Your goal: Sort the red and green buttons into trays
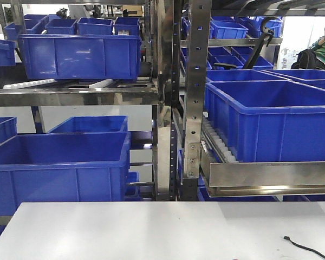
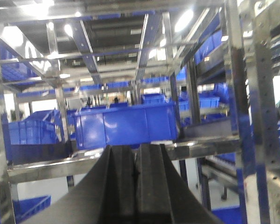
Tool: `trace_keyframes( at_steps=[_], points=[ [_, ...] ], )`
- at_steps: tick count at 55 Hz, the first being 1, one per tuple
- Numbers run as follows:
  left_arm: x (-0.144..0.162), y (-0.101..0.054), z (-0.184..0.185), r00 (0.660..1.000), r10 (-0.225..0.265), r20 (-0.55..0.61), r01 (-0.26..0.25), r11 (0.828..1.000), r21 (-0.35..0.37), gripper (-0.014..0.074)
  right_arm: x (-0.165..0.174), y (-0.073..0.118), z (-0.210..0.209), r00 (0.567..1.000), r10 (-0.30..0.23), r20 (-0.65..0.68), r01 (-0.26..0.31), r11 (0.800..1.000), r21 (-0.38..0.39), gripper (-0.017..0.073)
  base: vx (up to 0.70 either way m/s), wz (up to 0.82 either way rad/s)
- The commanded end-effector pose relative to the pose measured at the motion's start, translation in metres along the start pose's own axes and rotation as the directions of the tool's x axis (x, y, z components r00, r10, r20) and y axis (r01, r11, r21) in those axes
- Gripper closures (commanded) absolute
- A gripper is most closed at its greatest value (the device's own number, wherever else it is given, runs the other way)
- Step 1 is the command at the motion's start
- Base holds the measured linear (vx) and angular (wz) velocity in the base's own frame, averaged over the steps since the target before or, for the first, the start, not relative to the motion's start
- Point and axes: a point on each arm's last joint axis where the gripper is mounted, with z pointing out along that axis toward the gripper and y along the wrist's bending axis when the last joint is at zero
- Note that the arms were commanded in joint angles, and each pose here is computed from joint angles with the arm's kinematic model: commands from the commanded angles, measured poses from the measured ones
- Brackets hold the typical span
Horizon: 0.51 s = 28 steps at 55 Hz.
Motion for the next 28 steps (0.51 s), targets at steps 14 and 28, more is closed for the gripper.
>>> trace_keyframes(
  at_steps=[14,28],
  points=[
    [0.007,-0.002,0.045,0.998,-0.003,-0.070,0.004,1.000,0.017,0.0552,0.010,0.002,0.040,0.996,0.004,-0.089,-0.006,1.000,-0.018,0.0512,0.00,0.00],
    [0.008,-0.002,0.046,0.997,-0.003,-0.080,0.004,1.000,0.017,0.0277,0.015,0.003,0.039,0.989,0.026,-0.146,-0.030,0.999,-0.027,0.0139,0.00,0.00]
  ],
)
